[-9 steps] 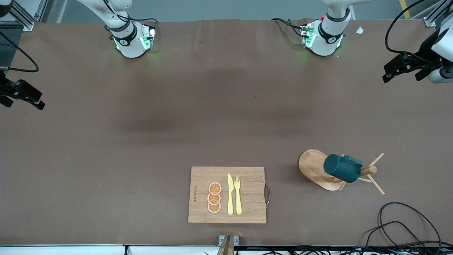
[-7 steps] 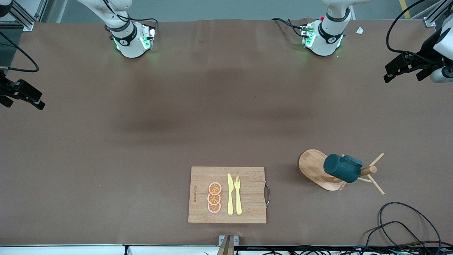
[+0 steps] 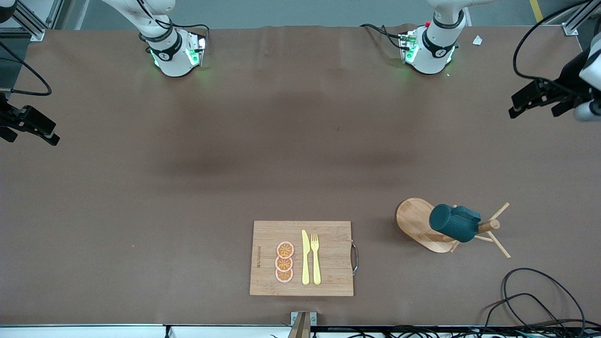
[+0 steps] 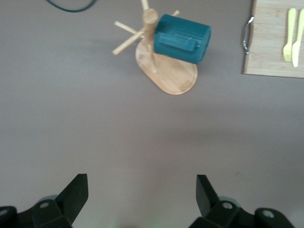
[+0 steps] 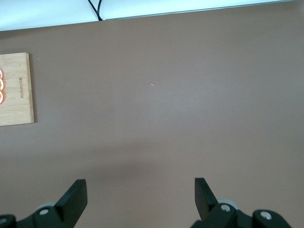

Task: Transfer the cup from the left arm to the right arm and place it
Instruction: 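Reach the left gripper toward the teal mug on the wooden stand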

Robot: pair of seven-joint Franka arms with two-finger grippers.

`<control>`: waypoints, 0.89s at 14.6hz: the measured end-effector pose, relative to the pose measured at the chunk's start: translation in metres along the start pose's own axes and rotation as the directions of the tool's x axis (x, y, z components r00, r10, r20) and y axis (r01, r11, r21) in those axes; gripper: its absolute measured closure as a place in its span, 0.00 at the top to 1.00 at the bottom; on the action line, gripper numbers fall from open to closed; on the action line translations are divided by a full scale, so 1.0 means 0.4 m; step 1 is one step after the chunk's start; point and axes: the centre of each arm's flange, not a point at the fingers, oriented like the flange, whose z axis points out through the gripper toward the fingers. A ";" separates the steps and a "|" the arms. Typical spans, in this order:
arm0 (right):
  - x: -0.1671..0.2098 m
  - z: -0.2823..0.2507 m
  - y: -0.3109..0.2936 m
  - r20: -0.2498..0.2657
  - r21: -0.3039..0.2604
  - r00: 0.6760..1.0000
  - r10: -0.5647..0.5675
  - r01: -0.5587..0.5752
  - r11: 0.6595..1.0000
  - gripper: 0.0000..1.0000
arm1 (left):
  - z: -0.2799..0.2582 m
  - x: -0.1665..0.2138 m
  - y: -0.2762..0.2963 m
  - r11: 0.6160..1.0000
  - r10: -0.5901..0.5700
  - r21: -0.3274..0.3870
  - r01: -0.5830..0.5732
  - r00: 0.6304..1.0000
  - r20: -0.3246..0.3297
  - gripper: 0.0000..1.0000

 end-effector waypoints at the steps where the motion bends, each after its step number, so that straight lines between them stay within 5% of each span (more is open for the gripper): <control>1: 0.000 0.000 0.000 0.000 0.000 1.000 0.000 0.000 1.000 1.00 | 0.029 0.029 -0.002 1.000 -0.019 -0.021 0.020 1.000 0.016 1.00; 4: 0.000 0.000 0.000 0.000 0.000 1.000 0.000 0.000 1.000 1.00 | 0.082 0.096 -0.005 0.985 -0.137 -0.106 0.139 0.990 0.021 1.00; 7: 0.000 0.001 0.000 0.001 0.000 1.000 0.000 0.000 1.000 1.00 | 0.112 0.136 0.008 0.929 -0.334 -0.156 0.335 0.942 0.030 1.00; 13: 0.000 0.001 0.001 0.001 0.000 1.000 0.000 0.000 1.000 1.00 | 0.247 0.232 0.006 0.699 -0.657 -0.294 0.652 0.748 0.095 1.00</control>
